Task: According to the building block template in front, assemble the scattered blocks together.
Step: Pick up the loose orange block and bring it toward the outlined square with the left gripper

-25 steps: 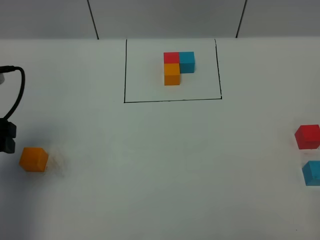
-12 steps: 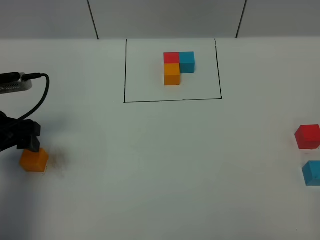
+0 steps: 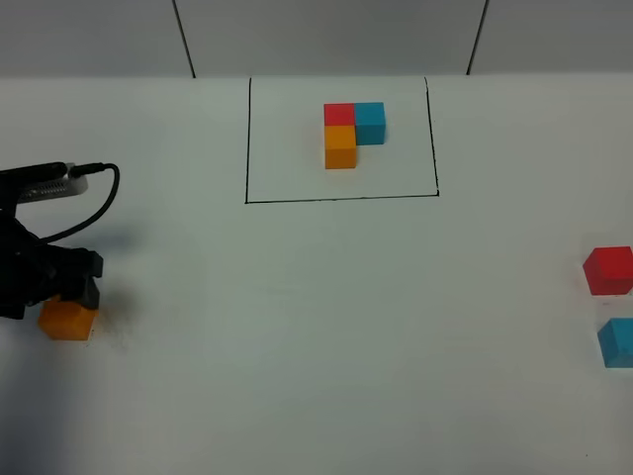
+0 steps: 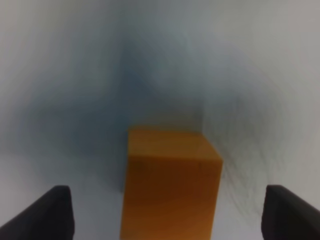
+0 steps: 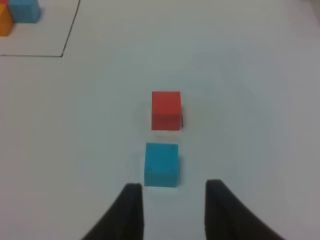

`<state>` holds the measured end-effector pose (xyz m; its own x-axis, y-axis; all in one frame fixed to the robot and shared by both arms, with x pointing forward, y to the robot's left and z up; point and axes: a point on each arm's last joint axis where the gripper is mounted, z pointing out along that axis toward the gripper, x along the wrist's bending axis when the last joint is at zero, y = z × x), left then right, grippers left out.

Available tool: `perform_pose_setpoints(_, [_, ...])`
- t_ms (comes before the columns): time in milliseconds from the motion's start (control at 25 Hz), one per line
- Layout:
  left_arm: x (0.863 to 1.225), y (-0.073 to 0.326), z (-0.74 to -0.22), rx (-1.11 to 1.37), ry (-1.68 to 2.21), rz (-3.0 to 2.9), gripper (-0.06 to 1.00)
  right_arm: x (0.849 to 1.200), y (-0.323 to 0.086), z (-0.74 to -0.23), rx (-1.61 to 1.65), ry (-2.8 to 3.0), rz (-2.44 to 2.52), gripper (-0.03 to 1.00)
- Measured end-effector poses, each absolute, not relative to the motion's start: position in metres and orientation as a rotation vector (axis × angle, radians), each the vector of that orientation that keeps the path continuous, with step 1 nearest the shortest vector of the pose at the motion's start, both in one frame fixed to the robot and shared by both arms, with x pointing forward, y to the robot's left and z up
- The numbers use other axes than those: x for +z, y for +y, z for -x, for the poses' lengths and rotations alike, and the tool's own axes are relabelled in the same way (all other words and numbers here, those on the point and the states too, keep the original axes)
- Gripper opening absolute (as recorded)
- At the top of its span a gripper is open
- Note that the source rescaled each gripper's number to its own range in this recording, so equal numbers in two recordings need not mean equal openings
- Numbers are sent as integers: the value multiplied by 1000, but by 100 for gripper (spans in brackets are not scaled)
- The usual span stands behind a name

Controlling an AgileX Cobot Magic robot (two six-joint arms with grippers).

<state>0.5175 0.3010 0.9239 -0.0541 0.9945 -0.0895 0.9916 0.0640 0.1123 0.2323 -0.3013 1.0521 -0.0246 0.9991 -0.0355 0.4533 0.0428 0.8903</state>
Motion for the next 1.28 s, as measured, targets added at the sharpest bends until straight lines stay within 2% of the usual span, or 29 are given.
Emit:
perform_pose_setpoints(360, [896, 301, -523, -35, 2207, -2084, 71, 1052, -301, -232, 930, 1578, -1507, 0])
perform_pose_setpoints(440, [893, 301, -523, -40, 2211, -2086, 67, 1052, -301, -232, 930, 1578, -1507, 0])
perform_pose_setpoints(480, [893, 301, -523, -40, 2210, -2086, 61, 1052, -301, -232, 930, 1578, -1507, 0])
perform_pose_setpoints(560, [893, 301, -524, -34, 2209, -2083, 42, 1052, -301, -232, 930, 1578, -1507, 0])
perform_pose_setpoints(600, [893, 301, -524, -32, 2208, -2082, 24, 1052, -301, -232, 930, 1578, -1507, 0])
perform_pose_setpoints(640, [894, 301, -524, -30, 2204, -2083, 2, 1052, -301, -232, 930, 1578, -1507, 0])
perform_pose_setpoints(800, [904, 297, -536, -13, 2117, -2153, 0, 1052, -301, -232, 930, 1578, -1507, 0])
perform_pose_setpoints(920, [922, 277, -552, 12, 1925, -2294, 0, 1052, -301, -232, 930, 1578, -1507, 0])
perform_pose_setpoints(1120, [962, 214, -575, 74, 1439, -2504, 0, 1052, -301, -232, 930, 1578, -1507, 0])
perform_pose_setpoints(1280, [981, 148, -565, 90, 899, -2673, 0, 1052, -301, -232, 929, 1579, -1506, 0])
